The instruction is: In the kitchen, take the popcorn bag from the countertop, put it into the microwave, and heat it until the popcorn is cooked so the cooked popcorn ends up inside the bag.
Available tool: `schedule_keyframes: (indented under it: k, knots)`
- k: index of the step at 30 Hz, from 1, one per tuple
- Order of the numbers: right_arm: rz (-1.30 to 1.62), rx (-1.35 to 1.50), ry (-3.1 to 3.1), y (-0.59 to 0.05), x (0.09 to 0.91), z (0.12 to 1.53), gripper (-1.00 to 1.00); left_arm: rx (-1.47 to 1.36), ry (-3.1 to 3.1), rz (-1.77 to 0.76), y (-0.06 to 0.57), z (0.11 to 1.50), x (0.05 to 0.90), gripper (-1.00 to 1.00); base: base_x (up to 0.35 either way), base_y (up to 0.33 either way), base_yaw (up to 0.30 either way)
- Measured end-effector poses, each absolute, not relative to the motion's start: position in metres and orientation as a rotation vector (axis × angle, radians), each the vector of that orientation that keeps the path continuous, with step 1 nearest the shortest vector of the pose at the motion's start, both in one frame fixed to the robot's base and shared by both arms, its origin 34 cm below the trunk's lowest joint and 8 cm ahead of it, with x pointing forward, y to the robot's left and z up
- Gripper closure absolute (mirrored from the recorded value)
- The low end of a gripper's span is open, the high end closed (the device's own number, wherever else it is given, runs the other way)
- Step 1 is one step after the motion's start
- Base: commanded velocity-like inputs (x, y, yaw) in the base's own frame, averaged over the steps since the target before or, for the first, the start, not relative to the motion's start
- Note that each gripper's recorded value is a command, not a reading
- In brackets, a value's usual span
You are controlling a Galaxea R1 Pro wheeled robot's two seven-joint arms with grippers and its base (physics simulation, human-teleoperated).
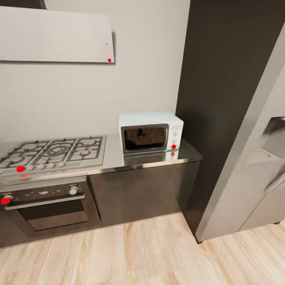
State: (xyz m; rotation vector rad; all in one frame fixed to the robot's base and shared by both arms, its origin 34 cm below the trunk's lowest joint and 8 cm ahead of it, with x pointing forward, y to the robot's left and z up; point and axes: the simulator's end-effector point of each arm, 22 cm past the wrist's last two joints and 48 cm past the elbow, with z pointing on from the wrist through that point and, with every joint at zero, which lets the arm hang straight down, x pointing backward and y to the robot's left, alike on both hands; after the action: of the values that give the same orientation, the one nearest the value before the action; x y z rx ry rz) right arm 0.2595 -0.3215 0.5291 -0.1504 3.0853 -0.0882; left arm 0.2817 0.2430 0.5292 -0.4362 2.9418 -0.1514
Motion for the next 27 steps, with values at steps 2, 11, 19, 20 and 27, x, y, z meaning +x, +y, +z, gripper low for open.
schedule_keyframes:
  k: [2,11,19,20,27]
  knots:
    - [-0.088,-0.151,3.085,-0.3215,0.2597,0.5291,-1.00,-0.437,2.941,-0.151,0.2431,0.5292,0.2818,-1.00,0.000,0.000,0.268]
    - [-0.089,-0.151,3.086,-0.3216,0.2592,0.5291,-1.00,-0.437,2.942,-0.151,0.2430,0.5292,0.2817,-1.00,0.000,0.000,0.267]
    - [-0.086,-0.152,3.076,-0.3192,0.2616,0.5290,-1.00,-0.437,2.942,-0.151,0.2430,0.5292,0.2817,-1.00,0.000,0.000,0.036]
    - [-0.085,-0.153,3.075,-0.3185,0.2619,0.5290,-1.00,-0.437,2.942,-0.151,0.2430,0.5292,0.2817,-1.00,0.000,0.000,0.002]
    - [-0.081,-0.156,3.074,-0.3167,0.2616,0.5288,-1.00,-0.438,2.942,-0.151,0.2431,0.5292,0.2816,-1.00,0.000,0.000,0.000]
